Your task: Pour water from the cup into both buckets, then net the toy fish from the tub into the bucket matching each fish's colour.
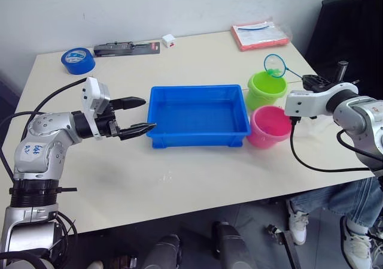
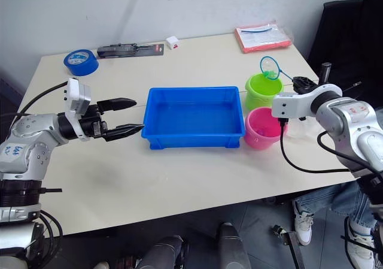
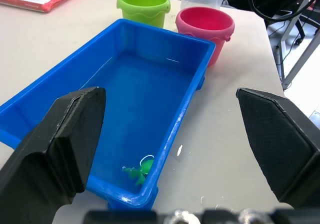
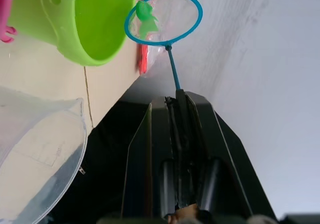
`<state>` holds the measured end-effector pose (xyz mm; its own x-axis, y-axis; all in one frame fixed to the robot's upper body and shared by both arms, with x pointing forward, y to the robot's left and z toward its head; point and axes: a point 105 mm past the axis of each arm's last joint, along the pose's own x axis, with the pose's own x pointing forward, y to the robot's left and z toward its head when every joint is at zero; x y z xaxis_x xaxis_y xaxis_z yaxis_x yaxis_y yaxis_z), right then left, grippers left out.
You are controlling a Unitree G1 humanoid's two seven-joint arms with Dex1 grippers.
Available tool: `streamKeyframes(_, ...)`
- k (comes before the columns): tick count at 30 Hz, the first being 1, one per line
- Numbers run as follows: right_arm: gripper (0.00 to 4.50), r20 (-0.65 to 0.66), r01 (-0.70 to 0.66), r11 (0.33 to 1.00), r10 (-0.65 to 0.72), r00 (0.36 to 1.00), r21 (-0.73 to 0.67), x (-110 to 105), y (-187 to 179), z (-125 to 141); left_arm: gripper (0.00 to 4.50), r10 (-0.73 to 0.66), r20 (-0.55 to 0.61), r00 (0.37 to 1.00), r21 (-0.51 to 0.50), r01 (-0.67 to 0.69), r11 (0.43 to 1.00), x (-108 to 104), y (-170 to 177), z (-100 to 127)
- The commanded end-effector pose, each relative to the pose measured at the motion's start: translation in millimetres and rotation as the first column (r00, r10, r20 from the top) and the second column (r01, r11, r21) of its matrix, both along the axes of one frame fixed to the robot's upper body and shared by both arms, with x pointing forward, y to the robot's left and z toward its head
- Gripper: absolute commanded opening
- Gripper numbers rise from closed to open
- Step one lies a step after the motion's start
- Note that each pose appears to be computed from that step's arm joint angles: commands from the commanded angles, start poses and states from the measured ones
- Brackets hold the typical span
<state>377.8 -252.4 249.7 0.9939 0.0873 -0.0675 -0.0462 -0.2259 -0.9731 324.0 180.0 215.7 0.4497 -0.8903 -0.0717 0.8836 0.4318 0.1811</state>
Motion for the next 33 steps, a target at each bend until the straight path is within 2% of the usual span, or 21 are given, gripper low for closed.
streamKeyframes(1, 0.78, 0.085, -0.004, 0.982, 0.021, 0.996, -0.19, -3.1, -2.2, 17.0, 4.5, -0.005, 0.044, 0.999, -0.002, 0.005, 1.0, -2.4, -1.3, 6.4)
streamKeyframes(4, 0.78, 0.091, -0.001, 0.971, 0.023, 0.996, -0.24, -3.8, -4.4, 17.2, 4.5, -0.01, 0.043, 0.999, -0.003, 0.01, 1.0, -2.5, -2.8, 5.6)
streamKeyframes(11, 0.78, 0.089, -0.032, 0.98, 0.05, 0.995, -0.194, -6.9, 4.5, 19.6, 4.5, -0.008, 0.04, 0.999, -0.005, 0.009, 1.0, -3.1, -2.0, 5.2)
streamKeyframes(12, 0.78, 0.081, -0.043, 0.985, 0.057, 0.995, -0.164, -7.9, 8.0, 21.0, 4.5, -0.006, 0.039, 0.999, -0.005, 0.006, 1.0, -3.4, -1.2, 5.3)
streamKeyframes(15, 0.78, 0.043, -0.097, 0.994, 0.095, 0.995, 0.045, -13.2, 27.5, 32.5, 4.5, 0.017, 0.037, 0.999, -0.001, -0.017, 1.0, -4.3, 3.6, 6.6)
streamKeyframes(19, 0.78, -0.114, -0.14, 0.924, 0.192, 0.975, 0.356, -20.0, 47.6, 36.5, 4.5, 0.069, 0.05, 0.996, 0.011, -0.07, 0.998, -7.3, 14.6, 9.8)
streamKeyframes(22, 0.78, -0.166, -0.144, 0.855, 0.256, 0.952, 0.498, -19.9, 58.2, 39.4, 4.5, 0.108, 0.04, 0.993, 0.022, -0.109, 0.994, -11.7, 24.8, 10.4)
streamKeyframes(25, 0.78, -0.26, -0.109, 0.737, 0.368, 0.893, 0.667, -19.1, 82.0, 35.2, 4.5, 0.16, 0.006, 0.987, 0.036, -0.16, 0.987, -19.7, 39.6, 10.2)
streamKeyframes(28, 0.78, -0.347, -0.047, 0.665, 0.447, 0.825, 0.745, -21.7, 105.0, 27.8, 4.5, 0.193, -0.022, 0.981, 0.052, -0.191, 0.98, -27.9, 50.8, 11.0)
streamKeyframes(30, 0.78, -0.412, 0.006, 0.645, 0.482, 0.774, 0.765, -22.9, 118.9, 18.9, 4.5, 0.21, -0.055, 0.976, 0.092, -0.205, 0.975, -35.5, 58.5, 7.4)
streamKeyframes(33, 0.78, -0.481, 0.04, 0.667, 0.492, 0.726, 0.744, -21.1, 131.3, 8.3, 4.5, 0.212, -0.081, 0.974, 0.104, -0.203, 0.974, -44.8, 62.4, 7.0)
